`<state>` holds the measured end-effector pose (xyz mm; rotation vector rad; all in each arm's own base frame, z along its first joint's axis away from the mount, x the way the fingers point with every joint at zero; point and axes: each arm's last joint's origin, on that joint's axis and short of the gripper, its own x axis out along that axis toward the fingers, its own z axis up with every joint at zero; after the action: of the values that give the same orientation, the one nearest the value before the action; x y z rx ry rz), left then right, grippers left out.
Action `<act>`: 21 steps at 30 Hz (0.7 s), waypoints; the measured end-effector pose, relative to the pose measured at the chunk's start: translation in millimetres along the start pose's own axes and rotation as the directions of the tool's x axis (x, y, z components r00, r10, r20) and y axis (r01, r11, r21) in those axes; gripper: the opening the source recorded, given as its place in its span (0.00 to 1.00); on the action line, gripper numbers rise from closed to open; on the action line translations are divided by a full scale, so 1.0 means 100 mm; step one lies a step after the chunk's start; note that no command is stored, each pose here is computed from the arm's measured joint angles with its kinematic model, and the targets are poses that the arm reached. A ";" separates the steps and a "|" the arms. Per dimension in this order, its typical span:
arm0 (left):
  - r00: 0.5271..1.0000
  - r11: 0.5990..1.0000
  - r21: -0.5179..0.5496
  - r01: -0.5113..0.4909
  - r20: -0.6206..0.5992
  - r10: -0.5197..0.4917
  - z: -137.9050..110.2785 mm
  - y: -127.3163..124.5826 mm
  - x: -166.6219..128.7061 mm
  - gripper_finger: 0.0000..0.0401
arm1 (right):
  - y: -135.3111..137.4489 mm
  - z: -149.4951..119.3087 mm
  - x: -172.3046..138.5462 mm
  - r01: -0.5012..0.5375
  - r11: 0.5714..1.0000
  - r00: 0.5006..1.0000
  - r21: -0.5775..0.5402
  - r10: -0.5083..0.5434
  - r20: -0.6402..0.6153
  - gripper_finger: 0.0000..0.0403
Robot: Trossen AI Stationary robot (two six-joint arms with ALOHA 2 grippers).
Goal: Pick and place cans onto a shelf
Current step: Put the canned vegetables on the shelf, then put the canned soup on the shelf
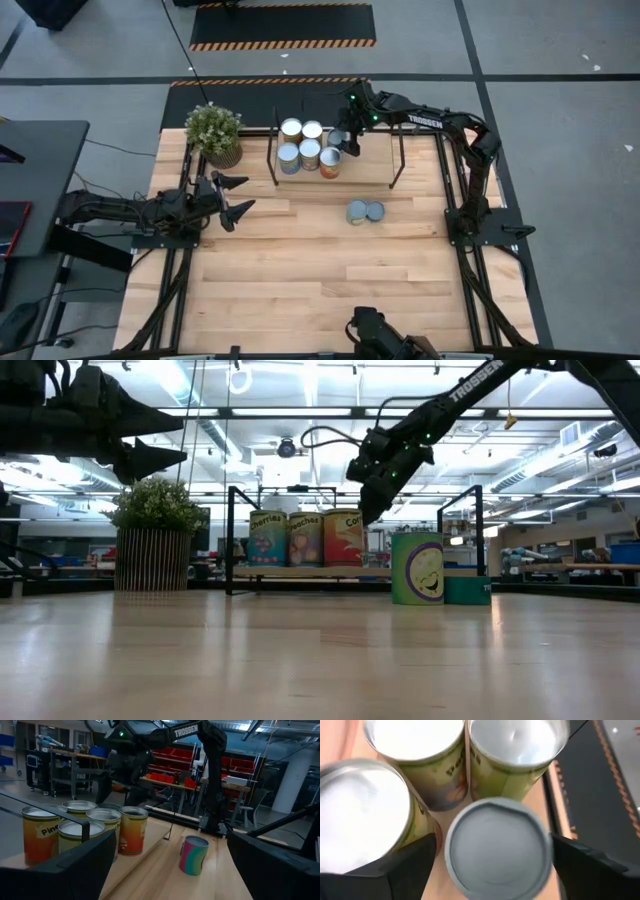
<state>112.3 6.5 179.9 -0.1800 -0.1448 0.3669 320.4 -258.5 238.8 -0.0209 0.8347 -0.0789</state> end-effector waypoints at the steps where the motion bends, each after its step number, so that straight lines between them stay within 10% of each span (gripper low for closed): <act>1: 1.000 1.000 0.000 0.000 0.000 0.000 0.00 0.00 0.00 0.97 | 0.01 0.02 -0.04 0.002 1.000 1.000 -0.002 -0.002 0.005 0.96; 11: 1.000 1.000 0.008 -0.025 0.002 0.025 0.00 0.01 0.00 0.97 | 0.12 0.19 -0.56 0.122 0.992 0.992 -0.025 -0.121 0.036 0.95; 21: 1.000 1.000 0.018 -0.002 -0.028 0.003 -0.03 0.00 0.00 0.97 | 0.82 0.21 -0.50 -0.007 0.999 0.979 0.032 0.013 -0.204 0.93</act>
<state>112.6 6.3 176.9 -0.1675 -0.1134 0.3677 307.7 -173.6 285.4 0.0210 1.0386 -0.0857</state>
